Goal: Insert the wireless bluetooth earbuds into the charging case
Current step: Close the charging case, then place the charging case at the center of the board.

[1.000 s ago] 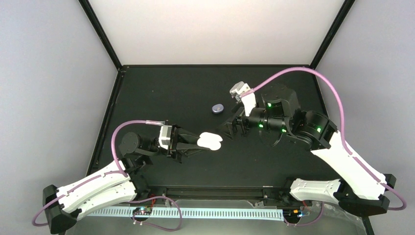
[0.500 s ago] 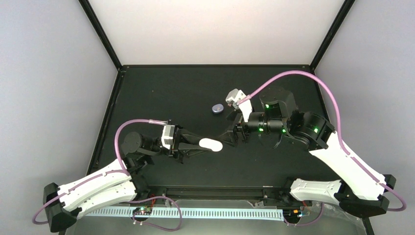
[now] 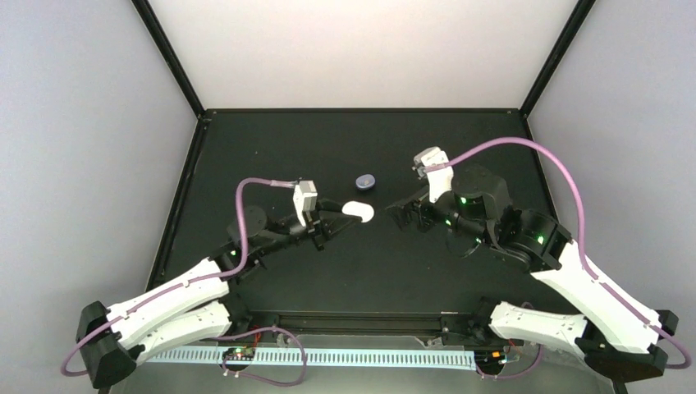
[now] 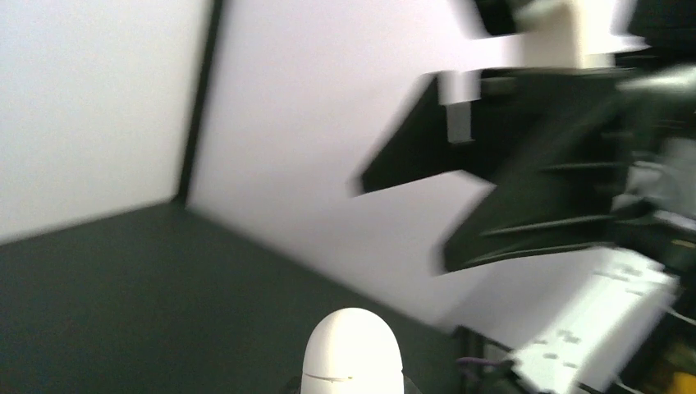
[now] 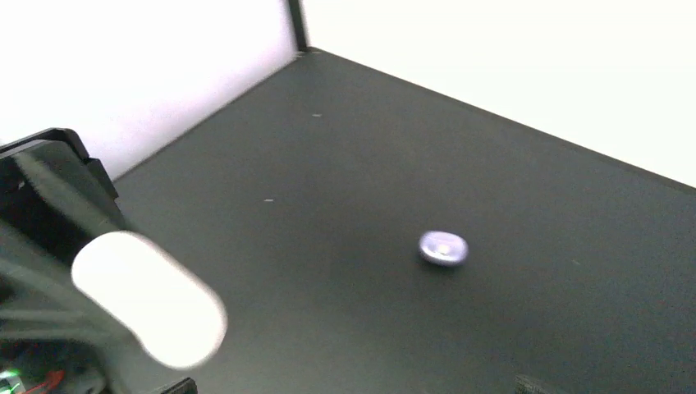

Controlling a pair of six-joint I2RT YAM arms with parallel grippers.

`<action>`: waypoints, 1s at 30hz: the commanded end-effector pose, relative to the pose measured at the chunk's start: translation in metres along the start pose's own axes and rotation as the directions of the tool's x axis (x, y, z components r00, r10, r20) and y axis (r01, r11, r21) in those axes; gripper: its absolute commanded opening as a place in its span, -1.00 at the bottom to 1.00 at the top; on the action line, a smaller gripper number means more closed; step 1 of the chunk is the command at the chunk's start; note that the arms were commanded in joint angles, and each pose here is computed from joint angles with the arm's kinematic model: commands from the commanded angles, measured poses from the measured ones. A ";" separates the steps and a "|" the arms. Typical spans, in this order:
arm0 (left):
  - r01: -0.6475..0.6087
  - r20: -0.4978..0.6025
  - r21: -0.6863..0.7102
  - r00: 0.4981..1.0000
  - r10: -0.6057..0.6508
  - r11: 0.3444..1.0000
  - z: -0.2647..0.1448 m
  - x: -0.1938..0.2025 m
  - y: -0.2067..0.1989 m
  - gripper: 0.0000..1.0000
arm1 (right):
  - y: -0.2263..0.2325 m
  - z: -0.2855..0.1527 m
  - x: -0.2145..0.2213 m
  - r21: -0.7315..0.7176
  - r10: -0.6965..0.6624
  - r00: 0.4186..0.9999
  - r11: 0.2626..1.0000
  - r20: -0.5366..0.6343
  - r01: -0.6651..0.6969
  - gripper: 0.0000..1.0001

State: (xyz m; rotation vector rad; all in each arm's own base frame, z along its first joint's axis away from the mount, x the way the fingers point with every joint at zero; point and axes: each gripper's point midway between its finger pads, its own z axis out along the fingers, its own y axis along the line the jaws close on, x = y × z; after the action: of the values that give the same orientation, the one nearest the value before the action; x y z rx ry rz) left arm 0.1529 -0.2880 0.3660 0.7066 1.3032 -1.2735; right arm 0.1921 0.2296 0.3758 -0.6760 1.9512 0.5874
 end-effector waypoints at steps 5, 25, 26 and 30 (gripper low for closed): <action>0.302 -0.096 -0.577 0.898 -0.430 0.759 -0.043 0.122 0.161 -0.97 | -0.048 0.021 0.054 0.243 0.107 0.994 0.964 0.021 -0.109 0.99; 0.308 -0.164 -0.833 0.655 -0.738 0.459 -0.060 0.255 0.270 -0.09 | -0.050 0.024 0.093 0.206 0.185 0.982 0.961 0.023 -0.186 0.99; 0.300 -0.164 -0.841 0.653 -0.739 0.451 -0.062 0.257 0.271 0.03 | -0.050 0.022 0.091 0.205 0.184 0.983 0.961 0.028 -0.186 0.99; 0.259 -0.160 -0.870 0.657 -0.737 0.420 -0.075 0.261 0.273 0.45 | -0.051 0.016 0.085 0.207 0.179 0.983 0.961 0.047 -0.185 0.99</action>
State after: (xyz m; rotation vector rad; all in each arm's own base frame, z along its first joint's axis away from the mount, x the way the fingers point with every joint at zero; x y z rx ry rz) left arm 0.3372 -0.2395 0.0462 -0.0342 2.4509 -0.8624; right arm 0.2011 0.1908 0.2703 -0.3966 2.0702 0.4899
